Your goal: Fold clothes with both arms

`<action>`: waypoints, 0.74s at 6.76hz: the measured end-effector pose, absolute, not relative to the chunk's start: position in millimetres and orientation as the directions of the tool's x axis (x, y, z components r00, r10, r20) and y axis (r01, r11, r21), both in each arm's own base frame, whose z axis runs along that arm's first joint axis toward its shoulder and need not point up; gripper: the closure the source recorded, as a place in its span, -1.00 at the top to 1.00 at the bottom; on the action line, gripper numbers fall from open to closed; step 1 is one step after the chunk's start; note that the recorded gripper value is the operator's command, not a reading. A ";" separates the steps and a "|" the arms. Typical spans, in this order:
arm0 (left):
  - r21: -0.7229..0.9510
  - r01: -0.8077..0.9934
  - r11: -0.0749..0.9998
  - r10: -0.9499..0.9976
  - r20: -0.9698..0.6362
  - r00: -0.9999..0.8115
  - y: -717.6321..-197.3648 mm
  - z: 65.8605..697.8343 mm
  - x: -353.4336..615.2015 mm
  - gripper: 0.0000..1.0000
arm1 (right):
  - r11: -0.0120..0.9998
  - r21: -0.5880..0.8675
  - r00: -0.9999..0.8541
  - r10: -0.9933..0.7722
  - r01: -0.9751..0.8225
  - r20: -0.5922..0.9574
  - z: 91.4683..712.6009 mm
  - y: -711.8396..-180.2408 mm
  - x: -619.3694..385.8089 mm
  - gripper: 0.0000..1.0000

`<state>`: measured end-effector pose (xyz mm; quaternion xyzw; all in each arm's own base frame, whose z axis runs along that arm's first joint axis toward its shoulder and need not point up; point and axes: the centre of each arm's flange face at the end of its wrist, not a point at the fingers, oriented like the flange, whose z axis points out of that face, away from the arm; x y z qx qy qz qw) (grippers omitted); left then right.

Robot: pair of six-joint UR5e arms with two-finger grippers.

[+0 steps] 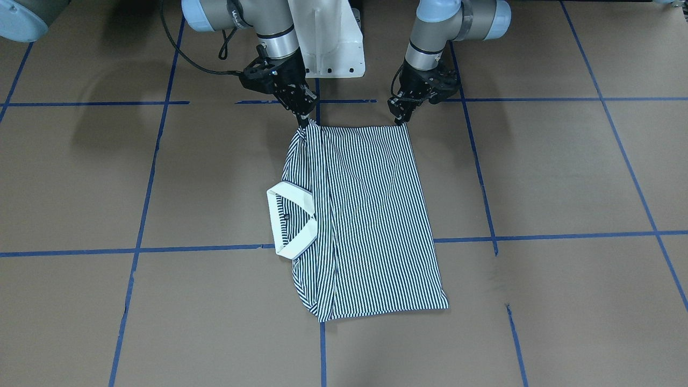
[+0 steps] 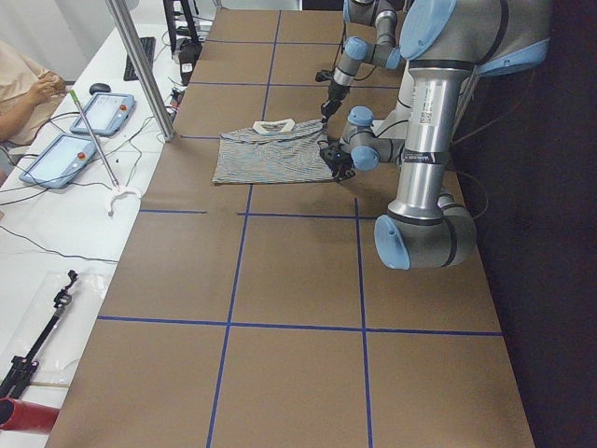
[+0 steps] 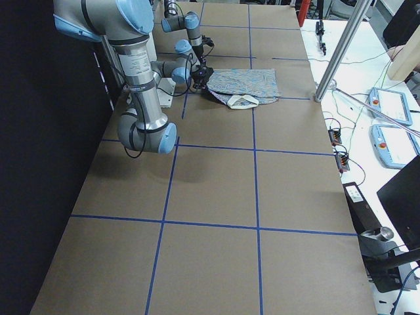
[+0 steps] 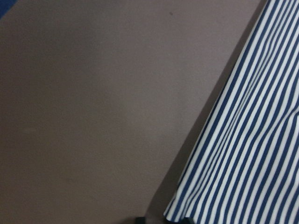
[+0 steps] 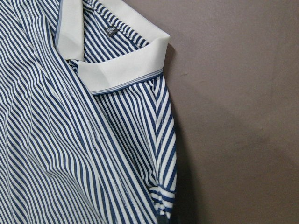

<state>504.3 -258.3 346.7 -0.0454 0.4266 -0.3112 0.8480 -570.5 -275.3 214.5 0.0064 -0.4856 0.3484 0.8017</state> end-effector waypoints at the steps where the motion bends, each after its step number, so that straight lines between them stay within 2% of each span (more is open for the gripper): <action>1: -0.338 0.490 0.804 -0.564 -0.696 0.445 -259.5 340.4 502.9 -1.00 | 0.757 -0.326 0.286 0.552 -0.566 0.783 215.6 -275.4 -570.2 -1.00; 4: -0.355 0.479 0.803 -0.560 -0.727 0.399 -258.4 297.2 477.9 -1.00 | 0.758 -0.324 0.288 0.550 -0.567 0.784 220.2 -273.1 -564.8 -1.00; 5: -0.362 0.480 0.799 -0.564 -0.728 0.390 -256.5 288.7 470.9 -0.76 | 0.762 -0.322 0.280 0.541 -0.561 0.793 220.5 -262.7 -554.1 -1.00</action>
